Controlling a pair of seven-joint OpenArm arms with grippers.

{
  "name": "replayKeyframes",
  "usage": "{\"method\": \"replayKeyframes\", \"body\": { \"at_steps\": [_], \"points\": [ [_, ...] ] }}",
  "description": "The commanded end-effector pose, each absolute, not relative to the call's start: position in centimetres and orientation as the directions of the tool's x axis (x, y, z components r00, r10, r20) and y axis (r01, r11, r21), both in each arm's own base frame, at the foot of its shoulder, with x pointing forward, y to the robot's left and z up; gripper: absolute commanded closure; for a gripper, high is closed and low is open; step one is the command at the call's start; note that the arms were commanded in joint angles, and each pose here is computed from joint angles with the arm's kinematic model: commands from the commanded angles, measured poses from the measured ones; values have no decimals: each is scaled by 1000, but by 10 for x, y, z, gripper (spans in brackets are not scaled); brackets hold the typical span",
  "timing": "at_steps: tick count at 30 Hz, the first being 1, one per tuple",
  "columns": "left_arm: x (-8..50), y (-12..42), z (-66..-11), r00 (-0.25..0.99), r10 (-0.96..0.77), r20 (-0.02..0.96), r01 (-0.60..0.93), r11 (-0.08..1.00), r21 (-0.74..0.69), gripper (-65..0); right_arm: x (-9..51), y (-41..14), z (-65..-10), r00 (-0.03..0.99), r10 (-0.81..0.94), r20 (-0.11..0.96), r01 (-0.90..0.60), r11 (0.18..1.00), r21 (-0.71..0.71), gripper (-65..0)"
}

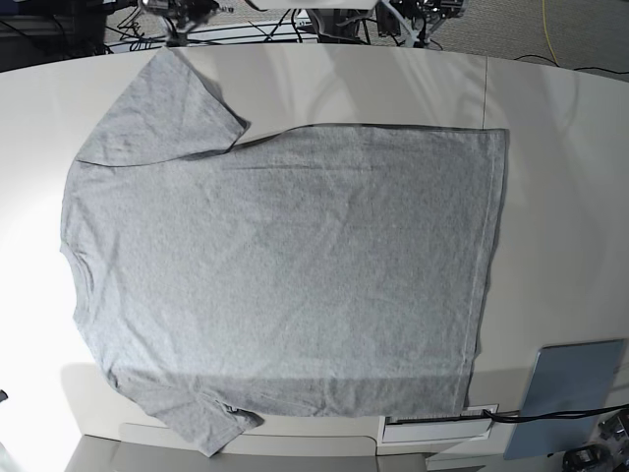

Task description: Fold the T-shirt properly

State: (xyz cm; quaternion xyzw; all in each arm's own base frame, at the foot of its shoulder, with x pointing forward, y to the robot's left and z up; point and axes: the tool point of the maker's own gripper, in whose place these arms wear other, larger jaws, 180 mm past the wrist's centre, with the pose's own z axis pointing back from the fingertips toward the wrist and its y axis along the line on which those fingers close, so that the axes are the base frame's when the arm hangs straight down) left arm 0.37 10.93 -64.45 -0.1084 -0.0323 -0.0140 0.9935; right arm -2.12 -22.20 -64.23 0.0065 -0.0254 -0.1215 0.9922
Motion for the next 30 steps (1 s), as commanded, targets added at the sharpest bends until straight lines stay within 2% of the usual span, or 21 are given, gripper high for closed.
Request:
{"method": "replayKeyframes", "body": {
  "at_steps": [1,4,10,14,17,23,30],
  "points": [
    [-1,116,-643,998,-19,61,31,977,-209,-207,-28,-233,-638,967,-248,54,249,969,5,-130],
    [-5,124,-637,998,19,61,-6,978,-210,-207,-42,-246,-627,979,-196,58,197,980,-20,-130],
    [-19,141,-619,996,-13,88,30,981,-189,-207,-60,-267,-596,997,43,67,-36,994,-99,-130],
    [-32,161,-597,994,-13,113,33,985,-172,-207,-57,-277,-563,989,89,117,-72,988,-136,-130],
    [-38,183,-575,989,-6,150,25,992,-124,-207,-48,-281,-534,981,97,169,-74,988,-137,-130],
    [-37,198,-522,966,-119,230,144,985,-93,-207,-24,-273,-475,948,209,242,-184,975,-121,-130],
    [21,214,-458,894,-224,389,260,965,-42,-207,32,-272,-412,888,302,347,-247,949,-195,-130]
  ]
}}
